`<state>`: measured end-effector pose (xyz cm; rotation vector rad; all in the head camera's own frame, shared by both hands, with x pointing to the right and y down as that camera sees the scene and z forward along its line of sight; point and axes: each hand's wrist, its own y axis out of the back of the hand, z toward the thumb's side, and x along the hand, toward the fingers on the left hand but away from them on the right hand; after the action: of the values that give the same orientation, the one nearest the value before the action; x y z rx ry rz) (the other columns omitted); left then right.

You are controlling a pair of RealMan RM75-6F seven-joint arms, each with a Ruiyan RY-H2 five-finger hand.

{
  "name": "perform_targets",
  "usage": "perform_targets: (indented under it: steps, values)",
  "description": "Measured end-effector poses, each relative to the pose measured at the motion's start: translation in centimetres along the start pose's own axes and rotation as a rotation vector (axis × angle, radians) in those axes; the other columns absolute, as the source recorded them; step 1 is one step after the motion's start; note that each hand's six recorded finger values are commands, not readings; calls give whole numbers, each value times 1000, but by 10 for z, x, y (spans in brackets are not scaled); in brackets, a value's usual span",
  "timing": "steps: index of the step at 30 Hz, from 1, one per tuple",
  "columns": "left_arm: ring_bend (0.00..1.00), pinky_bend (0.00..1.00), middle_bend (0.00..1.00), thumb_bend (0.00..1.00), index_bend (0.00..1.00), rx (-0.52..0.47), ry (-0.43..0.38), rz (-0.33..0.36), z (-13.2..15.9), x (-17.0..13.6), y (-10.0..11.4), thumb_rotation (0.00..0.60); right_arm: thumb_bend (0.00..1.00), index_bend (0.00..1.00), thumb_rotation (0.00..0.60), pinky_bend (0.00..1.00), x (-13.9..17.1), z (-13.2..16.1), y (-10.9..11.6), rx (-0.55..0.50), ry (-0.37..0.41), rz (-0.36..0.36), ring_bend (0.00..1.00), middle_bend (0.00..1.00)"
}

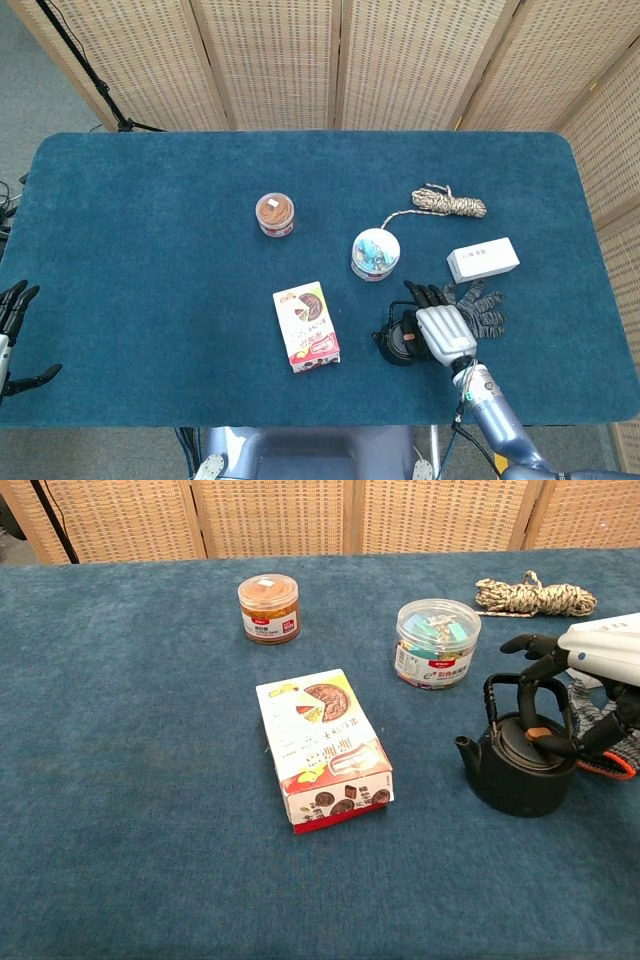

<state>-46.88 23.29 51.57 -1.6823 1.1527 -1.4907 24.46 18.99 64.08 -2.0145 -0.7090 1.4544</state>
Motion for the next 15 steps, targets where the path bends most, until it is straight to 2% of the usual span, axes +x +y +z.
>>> perform_targets:
  steps: [5, 9, 15]
  values:
    - [0, 0, 0, 14, 0, 1, 0, -1, 0, 0, 0, 600, 472, 594, 600, 0, 8, 4, 15, -8, 23, -48, 0, 0]
    - [0, 0, 0, 15, 0, 0, 0, 0, 0, 0, 0, 600, 472, 594, 600, 0, 16, 6, 36, -5, 37, -112, 0, 0]
    - [0, 0, 0, 14, 0, -5, 0, 1, 0, 0, 1, 600, 471, 594, 600, 0, 14, -12, 64, 35, -14, -179, 0, 0]
